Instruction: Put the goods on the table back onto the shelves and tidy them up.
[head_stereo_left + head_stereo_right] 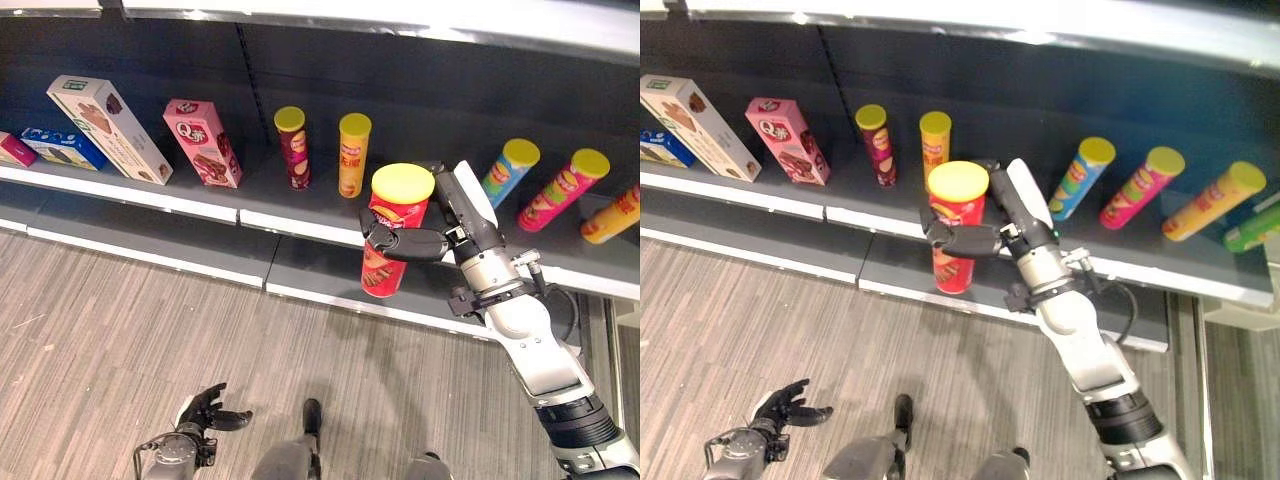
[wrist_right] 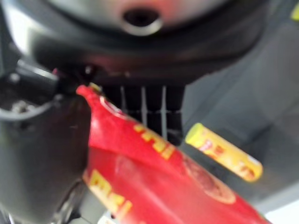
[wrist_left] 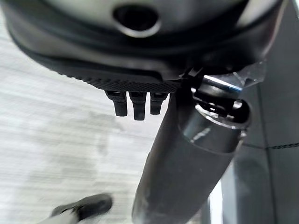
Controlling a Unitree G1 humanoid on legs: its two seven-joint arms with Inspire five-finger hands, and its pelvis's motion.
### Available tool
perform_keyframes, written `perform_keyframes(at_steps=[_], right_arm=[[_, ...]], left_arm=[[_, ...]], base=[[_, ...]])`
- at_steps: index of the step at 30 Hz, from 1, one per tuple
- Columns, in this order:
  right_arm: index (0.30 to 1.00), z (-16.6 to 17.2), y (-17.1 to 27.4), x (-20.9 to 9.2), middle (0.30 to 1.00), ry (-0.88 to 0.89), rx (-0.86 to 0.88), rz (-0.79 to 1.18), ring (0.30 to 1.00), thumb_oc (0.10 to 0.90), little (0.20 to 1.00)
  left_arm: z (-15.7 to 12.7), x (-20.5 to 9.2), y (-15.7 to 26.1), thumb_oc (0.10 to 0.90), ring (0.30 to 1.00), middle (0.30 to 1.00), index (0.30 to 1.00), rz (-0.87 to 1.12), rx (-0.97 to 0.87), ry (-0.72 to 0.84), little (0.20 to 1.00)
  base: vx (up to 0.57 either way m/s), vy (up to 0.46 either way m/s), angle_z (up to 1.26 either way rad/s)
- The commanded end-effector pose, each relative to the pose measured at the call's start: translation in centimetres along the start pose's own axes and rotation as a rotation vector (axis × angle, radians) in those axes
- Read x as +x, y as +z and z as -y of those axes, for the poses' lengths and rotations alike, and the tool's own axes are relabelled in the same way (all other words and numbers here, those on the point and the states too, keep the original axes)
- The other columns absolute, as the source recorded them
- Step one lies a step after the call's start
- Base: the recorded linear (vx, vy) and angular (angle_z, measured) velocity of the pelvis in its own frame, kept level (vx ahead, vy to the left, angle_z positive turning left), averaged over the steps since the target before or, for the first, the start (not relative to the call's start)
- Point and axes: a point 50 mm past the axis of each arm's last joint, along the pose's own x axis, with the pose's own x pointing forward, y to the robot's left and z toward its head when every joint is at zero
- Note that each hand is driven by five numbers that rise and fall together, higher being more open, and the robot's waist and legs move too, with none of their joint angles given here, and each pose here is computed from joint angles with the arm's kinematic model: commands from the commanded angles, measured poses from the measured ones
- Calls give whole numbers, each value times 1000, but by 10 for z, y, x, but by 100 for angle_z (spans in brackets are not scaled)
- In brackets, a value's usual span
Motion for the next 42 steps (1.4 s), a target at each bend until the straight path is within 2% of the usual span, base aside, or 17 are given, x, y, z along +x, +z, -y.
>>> perform_keyframes(at_steps=[1,5,13,18,21,25,30,36,42], right_arm=[[300,35,43,19,300,-168,-49,254,300,400,300],[300,32,39,18,300,-181,-56,236,300,400,300],[300,22,31,17,300,-159,-92,192,300,400,300],[300,19,22,28,300,-338,-85,149,300,400,300],[300,23,20,35,300,-404,-155,139,300,400,300],[300,37,16,51,300,-547,-234,115,300,400,300],[300,70,17,63,300,-714,-353,103,300,400,300],[300,104,22,66,300,-851,-460,112,300,400,300],[300,141,37,59,300,-1059,-539,149,300,400,300]], left_arm=[[10,-7,-16,800,900,900,900,-9,34,-28,900],[15,-6,-11,800,900,900,900,7,33,-38,900],[30,-15,-37,800,900,900,900,-73,26,-62,900],[37,-20,-53,800,900,900,900,-130,32,-48,900],[38,-21,-55,800,900,900,900,-132,30,-36,900],[39,-19,-46,800,900,900,900,-92,20,-23,900],[41,-18,-40,800,900,900,900,-59,29,-29,900],[44,-17,-33,800,900,900,900,-28,36,-38,900],[54,-15,-13,800,900,900,900,61,33,-77,900]], base=[[44,-7,9],[58,-60,24],[87,-105,15],[57,-50,17],[33,-30,18],[-14,-22,24],[-15,-3,29],[-4,6,17],[-16,25,8]])
